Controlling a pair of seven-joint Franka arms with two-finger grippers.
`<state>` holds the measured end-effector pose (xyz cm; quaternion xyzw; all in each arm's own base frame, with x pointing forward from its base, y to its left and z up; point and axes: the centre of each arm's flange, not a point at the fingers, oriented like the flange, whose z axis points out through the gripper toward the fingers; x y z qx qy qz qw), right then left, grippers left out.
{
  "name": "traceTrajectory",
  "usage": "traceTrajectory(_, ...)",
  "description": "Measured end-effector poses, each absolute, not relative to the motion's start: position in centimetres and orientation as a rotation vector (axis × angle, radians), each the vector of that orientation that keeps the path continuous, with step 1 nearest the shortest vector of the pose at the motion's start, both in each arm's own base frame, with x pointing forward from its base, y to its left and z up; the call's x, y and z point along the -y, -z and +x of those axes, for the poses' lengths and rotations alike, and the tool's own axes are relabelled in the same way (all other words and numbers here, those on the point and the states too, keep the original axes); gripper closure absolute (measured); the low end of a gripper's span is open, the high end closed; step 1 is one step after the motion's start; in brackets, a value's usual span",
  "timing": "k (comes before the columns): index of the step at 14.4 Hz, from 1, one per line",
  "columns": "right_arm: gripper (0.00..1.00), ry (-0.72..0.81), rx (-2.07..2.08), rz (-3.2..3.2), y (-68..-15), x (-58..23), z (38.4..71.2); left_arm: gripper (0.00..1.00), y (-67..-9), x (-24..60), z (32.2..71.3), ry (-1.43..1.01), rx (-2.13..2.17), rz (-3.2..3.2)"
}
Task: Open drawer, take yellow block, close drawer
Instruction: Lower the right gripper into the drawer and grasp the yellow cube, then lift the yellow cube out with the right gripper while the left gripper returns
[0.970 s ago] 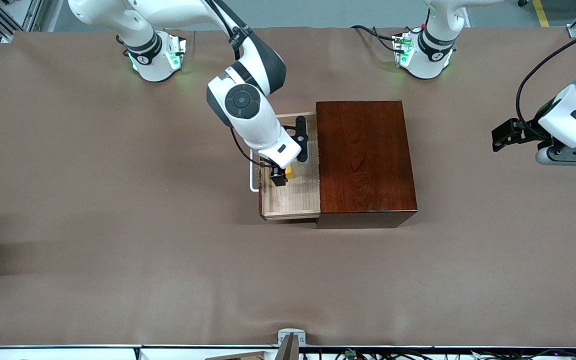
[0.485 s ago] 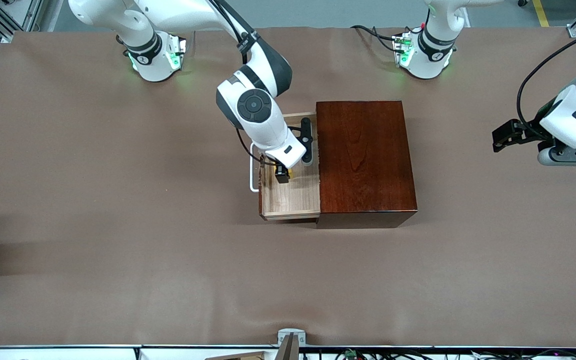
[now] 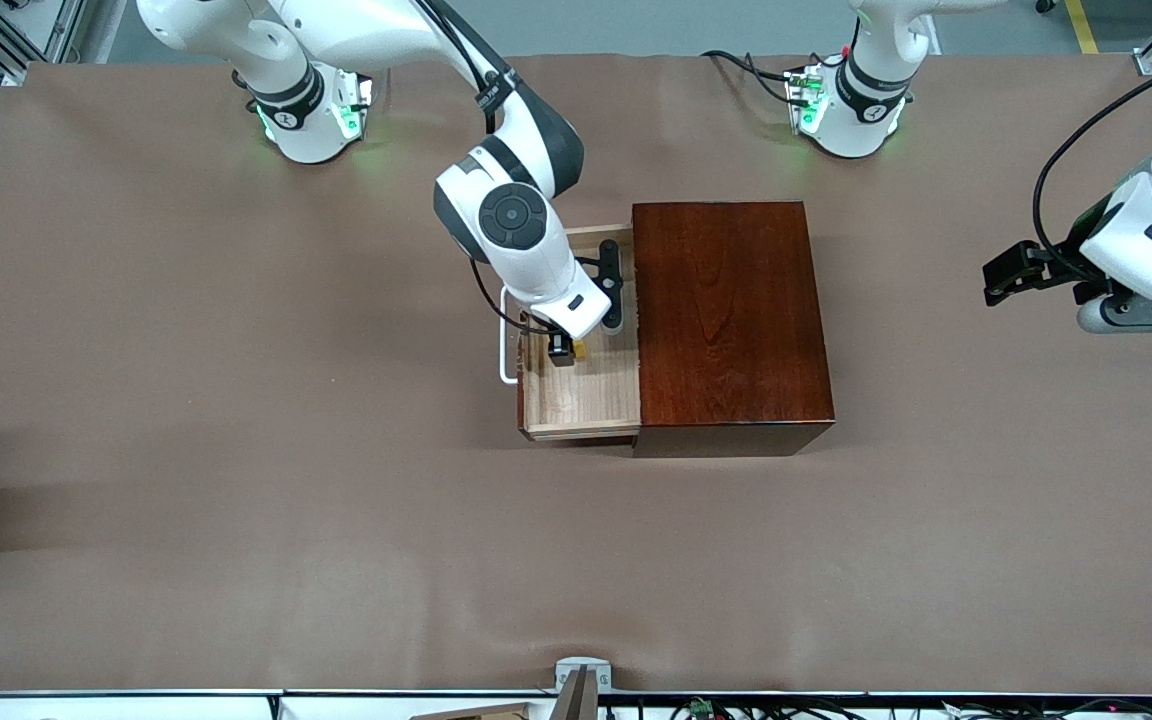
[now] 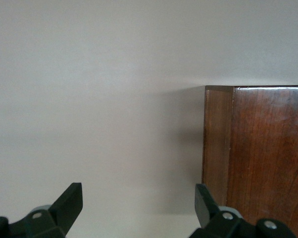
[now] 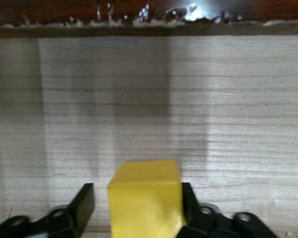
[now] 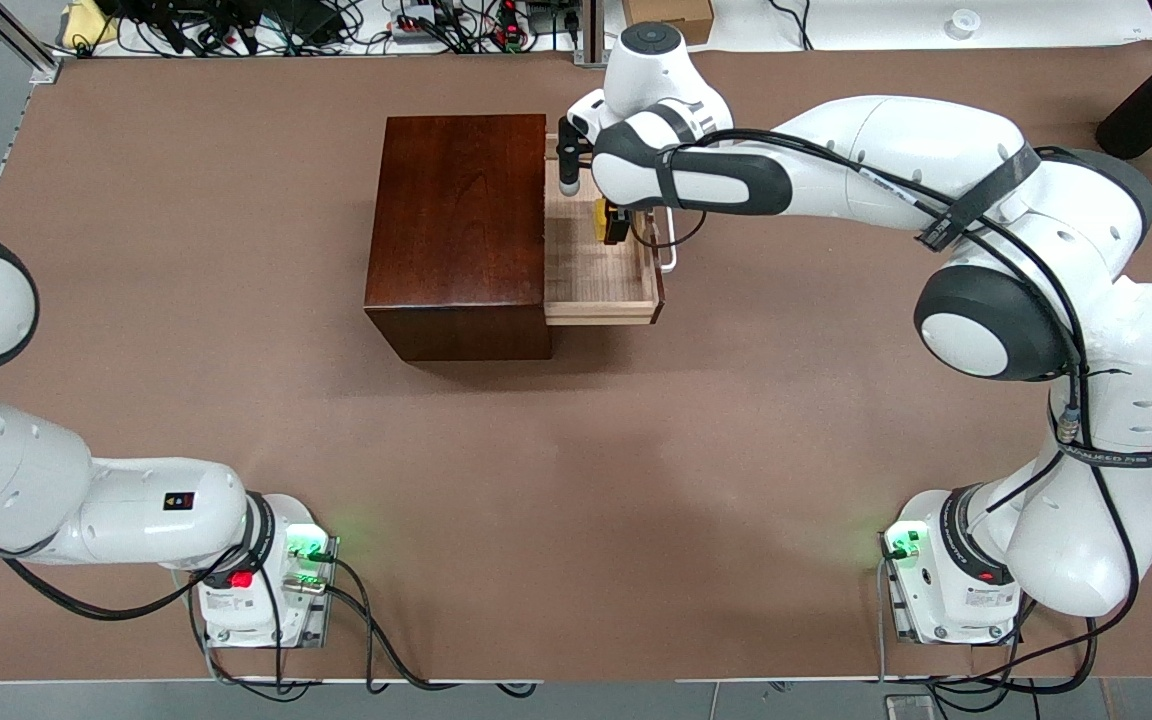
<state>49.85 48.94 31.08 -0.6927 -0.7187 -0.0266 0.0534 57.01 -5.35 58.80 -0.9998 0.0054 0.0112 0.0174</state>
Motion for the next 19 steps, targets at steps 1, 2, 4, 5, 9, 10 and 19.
traceTrajectory(1,0.4,0.082,2.201,-2.102,-31.0,-49.1,49.8,0.0,-58.8,5.3,57.0,-0.036,-0.016,-3.106)
traceTrajectory(2,0.45,0.085,2.209,-2.101,-31.1,-49.1,49.7,0.0,-58.8,5.3,57.0,-0.036,-0.015,-3.106)
traceTrajectory(4,0.44,0.101,2.212,-2.101,-31.4,-49.3,49.9,0.0,-58.8,5.3,57.0,-0.036,-0.015,-3.106)
traceTrajectory(5,0.44,0.117,2.211,-2.102,-31.9,-49.4,50.1,0.0,-58.8,5.3,57.0,-0.036,-0.014,-3.106)
traceTrajectory(9,0.44,0.204,2.157,-2.153,-35.3,-49.6,50.9,0.0,-58.8,5.3,57.0,-0.036,-0.014,-3.106)
traceTrajectory(10,0.44,0.225,2.137,-2.171,-36.4,-49.5,51.0,0.0,-58.8,5.3,57.0,-0.036,-0.014,-3.106)
traceTrajectory(19,0.44,0.176,1.832,-2.428,-45.2,-36.6,57.5,0.0,-59.0,9.7,56.4,-0.026,-0.136,-3.108)
